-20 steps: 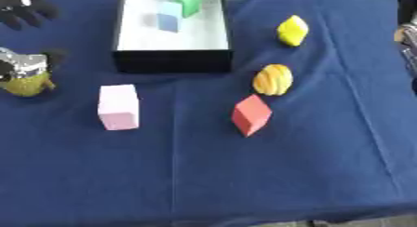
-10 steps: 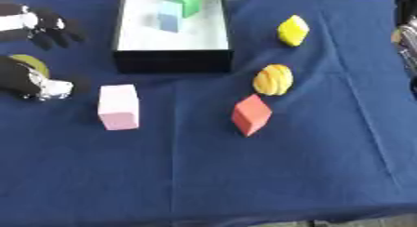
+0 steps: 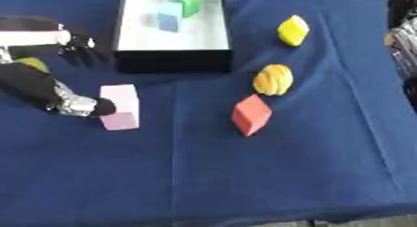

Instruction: Pick up objects on the table and place them in the box.

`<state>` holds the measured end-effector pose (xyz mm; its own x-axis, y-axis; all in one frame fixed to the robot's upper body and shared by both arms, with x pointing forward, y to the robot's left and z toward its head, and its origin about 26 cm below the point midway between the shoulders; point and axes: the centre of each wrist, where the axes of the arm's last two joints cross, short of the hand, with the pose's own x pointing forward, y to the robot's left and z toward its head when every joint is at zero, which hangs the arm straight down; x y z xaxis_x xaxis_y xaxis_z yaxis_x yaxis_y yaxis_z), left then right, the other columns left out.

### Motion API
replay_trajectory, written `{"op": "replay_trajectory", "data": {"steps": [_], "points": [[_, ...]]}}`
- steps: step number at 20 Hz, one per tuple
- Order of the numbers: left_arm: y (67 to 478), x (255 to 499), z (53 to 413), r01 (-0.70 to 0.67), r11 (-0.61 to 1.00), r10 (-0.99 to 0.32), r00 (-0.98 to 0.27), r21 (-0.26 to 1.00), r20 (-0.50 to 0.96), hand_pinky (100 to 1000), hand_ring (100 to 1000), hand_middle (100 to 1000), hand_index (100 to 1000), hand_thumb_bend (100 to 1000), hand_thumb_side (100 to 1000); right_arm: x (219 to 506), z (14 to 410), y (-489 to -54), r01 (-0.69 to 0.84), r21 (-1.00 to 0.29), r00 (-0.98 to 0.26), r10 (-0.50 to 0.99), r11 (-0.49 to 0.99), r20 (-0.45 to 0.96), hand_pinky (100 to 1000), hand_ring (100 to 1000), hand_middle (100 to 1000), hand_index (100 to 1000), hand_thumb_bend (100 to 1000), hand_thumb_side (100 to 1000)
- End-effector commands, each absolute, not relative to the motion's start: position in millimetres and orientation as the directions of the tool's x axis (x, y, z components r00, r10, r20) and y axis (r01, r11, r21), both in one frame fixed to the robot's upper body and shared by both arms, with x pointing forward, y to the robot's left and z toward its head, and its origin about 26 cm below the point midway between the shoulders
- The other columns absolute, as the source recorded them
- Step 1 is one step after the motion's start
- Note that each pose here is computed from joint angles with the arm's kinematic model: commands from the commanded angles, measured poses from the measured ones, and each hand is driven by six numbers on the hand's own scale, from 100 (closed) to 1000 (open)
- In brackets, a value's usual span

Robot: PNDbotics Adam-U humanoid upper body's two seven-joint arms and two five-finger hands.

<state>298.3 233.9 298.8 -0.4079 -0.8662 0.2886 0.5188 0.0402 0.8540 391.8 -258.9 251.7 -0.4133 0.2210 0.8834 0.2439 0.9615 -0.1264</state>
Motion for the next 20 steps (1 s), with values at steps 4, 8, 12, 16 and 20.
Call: {"op": "replay_trajectory", "data": {"steps": [4, 8, 12, 16, 20], "points": [[224, 296, 308, 0.513, 0.024, -0.873, -0.408, 0.858, 0.268, 887, 844, 850, 889, 578, 491, 392, 258, -260, 0.251, -0.124, -0.432, 0.225, 0.960, 0.873, 940, 780, 772, 883, 396, 536], [219, 303, 306, 0.497, 0.010, -0.884, -0.402, 0.868, 0.240, 907, 859, 859, 894, 623, 450, 392, 256, -259, 0.245, -0.123, -0.430, 0.221, 0.962, 0.875, 940, 778, 768, 882, 395, 538], [216, 316, 300, 0.477, -0.030, -0.894, -0.405, 0.878, 0.190, 936, 881, 871, 897, 664, 410, 393, 255, -257, 0.238, -0.122, -0.427, 0.217, 0.964, 0.878, 939, 777, 767, 882, 394, 539], [220, 331, 294, 0.453, -0.063, -0.907, -0.398, 0.890, 0.139, 950, 892, 879, 900, 698, 371, 393, 254, -254, 0.225, -0.124, -0.426, 0.212, 0.966, 0.880, 939, 776, 765, 882, 395, 540], [224, 343, 286, 0.447, -0.099, -0.918, -0.386, 0.889, 0.092, 937, 879, 867, 894, 722, 350, 394, 252, -251, 0.217, -0.128, -0.421, 0.211, 0.968, 0.882, 939, 775, 763, 881, 396, 543]]}}
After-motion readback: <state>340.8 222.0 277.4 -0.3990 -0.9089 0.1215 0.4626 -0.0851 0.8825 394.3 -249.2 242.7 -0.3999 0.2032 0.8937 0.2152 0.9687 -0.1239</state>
